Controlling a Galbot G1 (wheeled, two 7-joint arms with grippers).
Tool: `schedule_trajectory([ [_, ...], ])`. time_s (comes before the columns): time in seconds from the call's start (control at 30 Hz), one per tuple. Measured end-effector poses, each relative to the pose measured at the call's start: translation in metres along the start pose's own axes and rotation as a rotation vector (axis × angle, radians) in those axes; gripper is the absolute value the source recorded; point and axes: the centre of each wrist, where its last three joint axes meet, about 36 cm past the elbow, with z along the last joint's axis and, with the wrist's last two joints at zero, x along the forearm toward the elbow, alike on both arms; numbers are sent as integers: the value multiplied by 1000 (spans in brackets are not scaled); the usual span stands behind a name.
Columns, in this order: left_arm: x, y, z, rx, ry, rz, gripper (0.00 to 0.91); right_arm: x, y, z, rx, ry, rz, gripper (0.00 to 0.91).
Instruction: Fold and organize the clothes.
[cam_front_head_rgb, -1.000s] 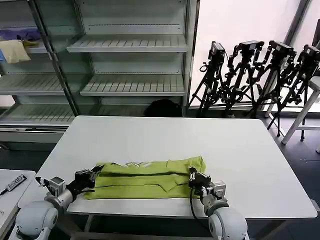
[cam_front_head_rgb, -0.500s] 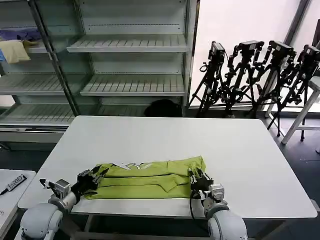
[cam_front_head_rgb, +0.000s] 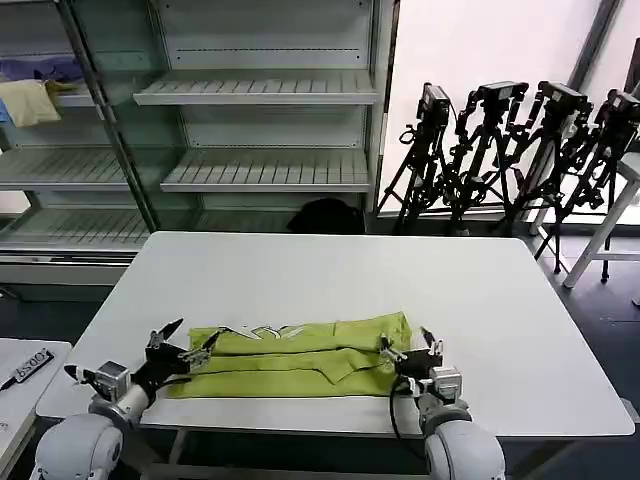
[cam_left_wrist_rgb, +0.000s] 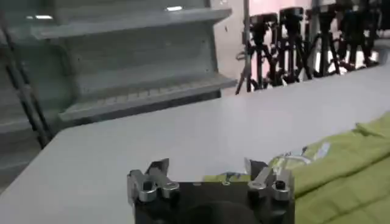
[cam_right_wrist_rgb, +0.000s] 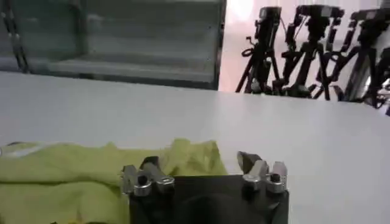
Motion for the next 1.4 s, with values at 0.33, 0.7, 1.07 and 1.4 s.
schedule_trajectory([
  [0.33,8,-32,35,119,8,-153,907,-2,-22,-26,-24,-79,36,907],
  [0.7,3,-53,40,255,4,-226,907,-3,-28,-32,-46,-105,32,907],
  [1.07,1,-64,42,298,37,-241,715,-3,-28,-30,-56,-107,24,907],
  [1.4,-5,-72,44,317,62,-239,282,-2,-31,-28,-54,-107,27,907],
])
